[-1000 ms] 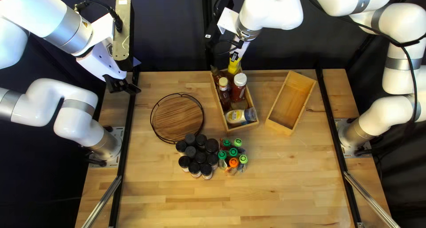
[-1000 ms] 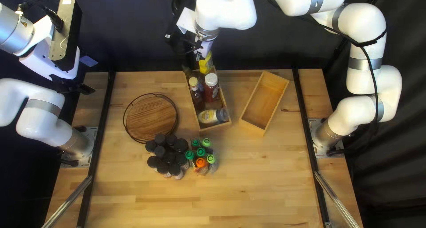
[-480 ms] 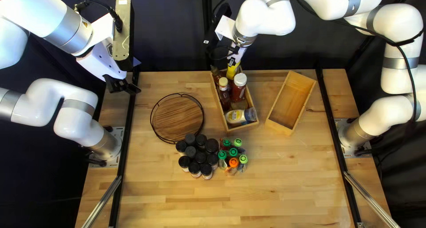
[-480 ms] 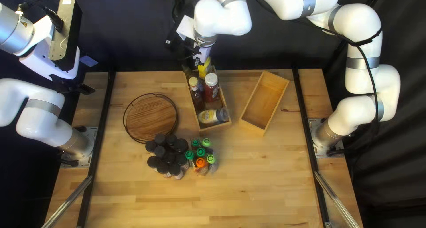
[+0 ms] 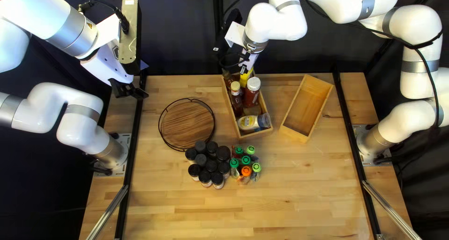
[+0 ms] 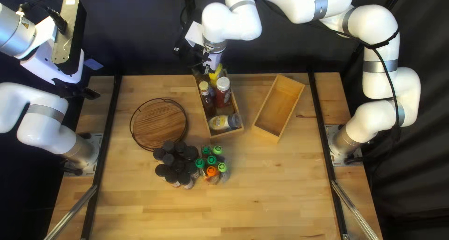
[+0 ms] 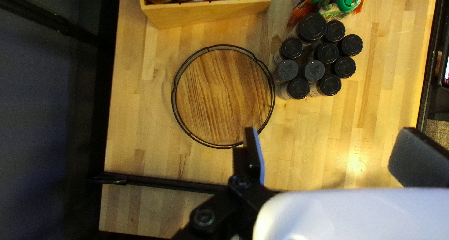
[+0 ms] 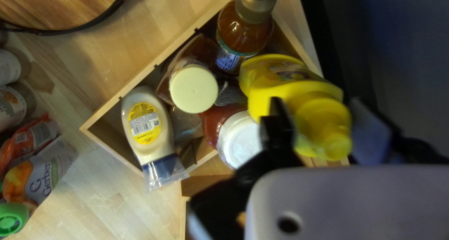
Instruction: Separate condiments, baby food and spices and place it in 3 different racks/containers
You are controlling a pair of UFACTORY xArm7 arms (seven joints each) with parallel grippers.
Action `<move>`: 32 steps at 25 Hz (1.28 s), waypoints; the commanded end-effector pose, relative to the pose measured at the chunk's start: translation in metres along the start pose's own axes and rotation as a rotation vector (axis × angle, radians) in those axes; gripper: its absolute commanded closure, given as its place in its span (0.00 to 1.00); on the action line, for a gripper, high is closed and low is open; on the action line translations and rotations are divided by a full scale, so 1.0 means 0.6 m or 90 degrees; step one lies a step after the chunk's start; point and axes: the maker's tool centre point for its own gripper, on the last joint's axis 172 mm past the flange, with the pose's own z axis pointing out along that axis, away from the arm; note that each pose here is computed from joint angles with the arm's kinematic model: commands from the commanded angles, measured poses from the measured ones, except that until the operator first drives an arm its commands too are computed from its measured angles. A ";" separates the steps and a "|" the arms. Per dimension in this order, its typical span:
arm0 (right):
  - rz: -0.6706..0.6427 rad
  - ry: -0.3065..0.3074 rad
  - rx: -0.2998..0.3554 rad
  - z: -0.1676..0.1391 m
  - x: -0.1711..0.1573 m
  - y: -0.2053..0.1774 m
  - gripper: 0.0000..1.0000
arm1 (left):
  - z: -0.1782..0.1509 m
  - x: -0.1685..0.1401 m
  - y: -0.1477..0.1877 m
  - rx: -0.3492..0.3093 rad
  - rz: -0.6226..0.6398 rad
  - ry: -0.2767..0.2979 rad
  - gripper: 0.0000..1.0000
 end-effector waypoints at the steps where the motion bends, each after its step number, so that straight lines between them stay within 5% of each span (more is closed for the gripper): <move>1: -0.014 0.005 0.011 -0.020 0.001 -0.005 0.00 | 0.000 0.000 0.000 0.000 0.000 0.000 0.00; 9: -0.049 0.029 0.042 -0.088 -0.015 -0.024 0.00 | 0.000 0.000 0.000 0.000 0.000 0.000 0.00; 20: -0.191 0.078 0.143 -0.271 -0.112 -0.140 0.00 | 0.000 0.000 0.000 0.000 0.000 0.000 0.00; 32: -0.218 0.167 0.150 -0.437 -0.259 -0.217 0.00 | 0.000 0.000 0.000 0.000 0.000 0.000 0.00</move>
